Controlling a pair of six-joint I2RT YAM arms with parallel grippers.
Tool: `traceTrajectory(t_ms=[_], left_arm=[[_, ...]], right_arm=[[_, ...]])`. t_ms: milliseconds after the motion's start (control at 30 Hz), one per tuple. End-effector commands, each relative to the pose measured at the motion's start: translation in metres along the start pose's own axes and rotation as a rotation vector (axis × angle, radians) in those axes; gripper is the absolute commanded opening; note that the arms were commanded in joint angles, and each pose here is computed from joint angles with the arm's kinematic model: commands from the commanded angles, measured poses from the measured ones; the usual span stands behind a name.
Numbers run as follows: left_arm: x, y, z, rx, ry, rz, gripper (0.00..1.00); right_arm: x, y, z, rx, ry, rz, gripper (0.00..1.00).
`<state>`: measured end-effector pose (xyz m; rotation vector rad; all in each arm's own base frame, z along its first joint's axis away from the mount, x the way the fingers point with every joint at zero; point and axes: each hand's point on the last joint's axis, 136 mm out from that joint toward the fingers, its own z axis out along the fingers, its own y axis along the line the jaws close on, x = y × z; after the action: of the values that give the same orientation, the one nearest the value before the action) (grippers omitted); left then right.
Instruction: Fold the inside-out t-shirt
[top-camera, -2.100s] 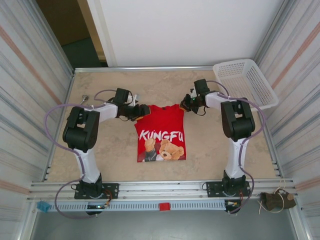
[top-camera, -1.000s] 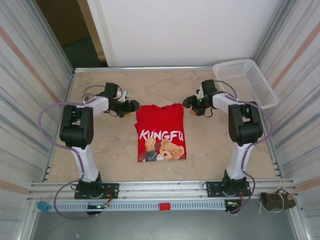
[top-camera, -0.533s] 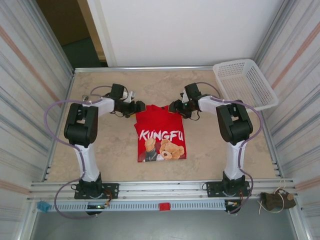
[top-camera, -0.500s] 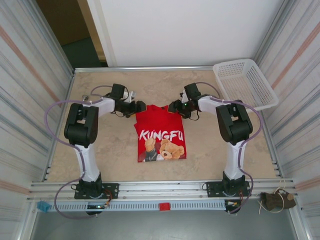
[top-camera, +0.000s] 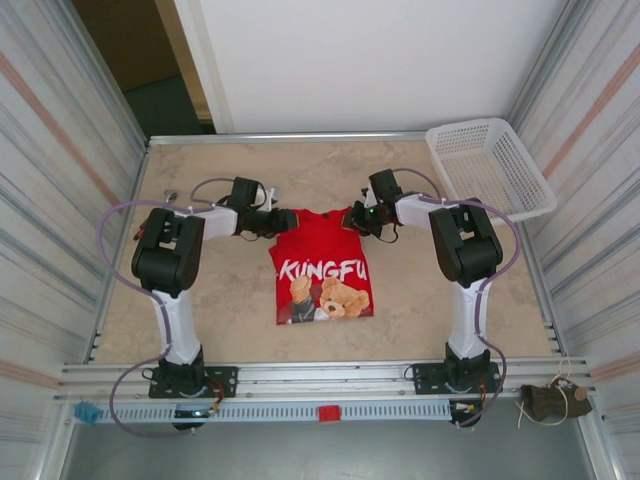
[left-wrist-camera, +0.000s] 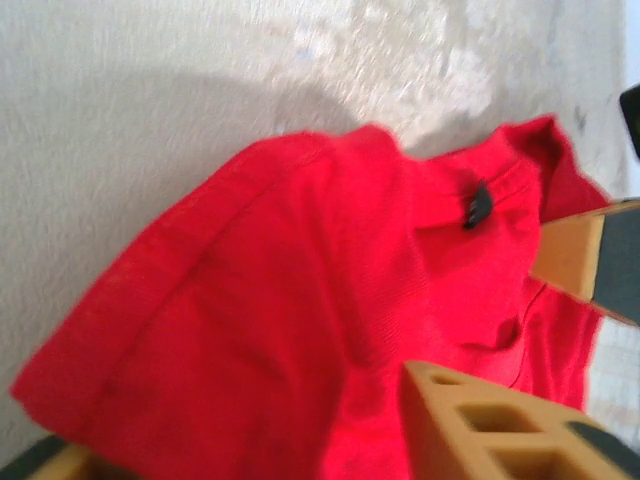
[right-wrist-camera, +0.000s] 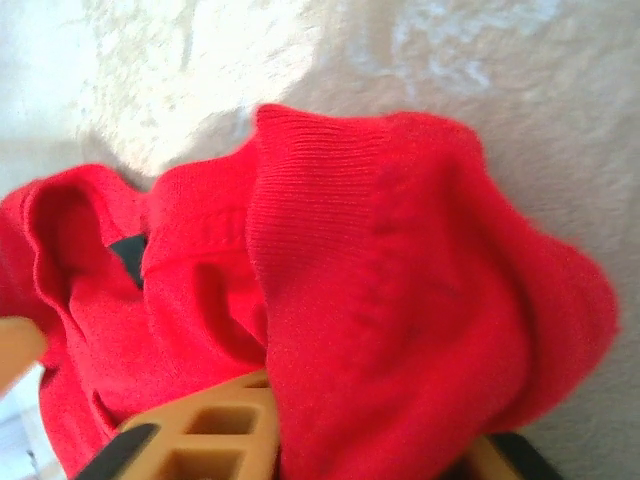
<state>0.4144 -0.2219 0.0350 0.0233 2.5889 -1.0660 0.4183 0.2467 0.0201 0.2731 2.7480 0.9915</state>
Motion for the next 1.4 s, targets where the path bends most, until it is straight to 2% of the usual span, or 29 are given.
traceTrajectory(t_ms=[0, 33, 333, 533, 667, 833, 967, 1067, 1167, 1367], left_arm=[[0.03, 0.021, 0.016, -0.065, 0.084, -0.061, 0.15], [0.027, 0.02, 0.014, -0.064, 0.077, -0.054, 0.0], [-0.027, -0.035, -0.046, 0.033, -0.118, 0.03, 0.0], [-0.074, -0.031, -0.042, 0.079, -0.138, 0.014, 0.0], [-0.122, -0.031, -0.048, 0.107, -0.194, 0.012, 0.0], [-0.186, -0.074, -0.089, 0.157, -0.312, 0.093, 0.0], [-0.212, -0.111, -0.123, 0.192, -0.369, 0.157, 0.0], [-0.205, -0.126, -0.136, 0.221, -0.386, 0.173, 0.0], [-0.17, -0.128, -0.133, 0.228, -0.37, 0.182, 0.0], [-0.06, -0.112, -0.127, 0.223, -0.339, 0.151, 0.0]], right_arm=[[0.012, -0.011, 0.011, -0.001, 0.03, 0.032, 0.0], [0.011, -0.008, 0.006, -0.018, 0.023, 0.035, 0.0], [-0.017, 0.035, -0.054, -0.143, -0.088, 0.019, 0.0], [-0.061, 0.052, -0.052, -0.189, -0.11, 0.051, 0.0], [-0.1, 0.074, -0.058, -0.205, -0.153, 0.03, 0.0], [-0.142, 0.117, -0.09, -0.269, -0.236, -0.026, 0.0], [-0.159, 0.149, -0.122, -0.321, -0.299, -0.096, 0.0], [-0.151, 0.156, -0.136, -0.336, -0.321, -0.139, 0.0], [-0.121, 0.139, -0.128, -0.317, -0.3, -0.143, 0.0], [-0.026, 0.092, -0.112, -0.265, -0.244, -0.131, 0.0]])
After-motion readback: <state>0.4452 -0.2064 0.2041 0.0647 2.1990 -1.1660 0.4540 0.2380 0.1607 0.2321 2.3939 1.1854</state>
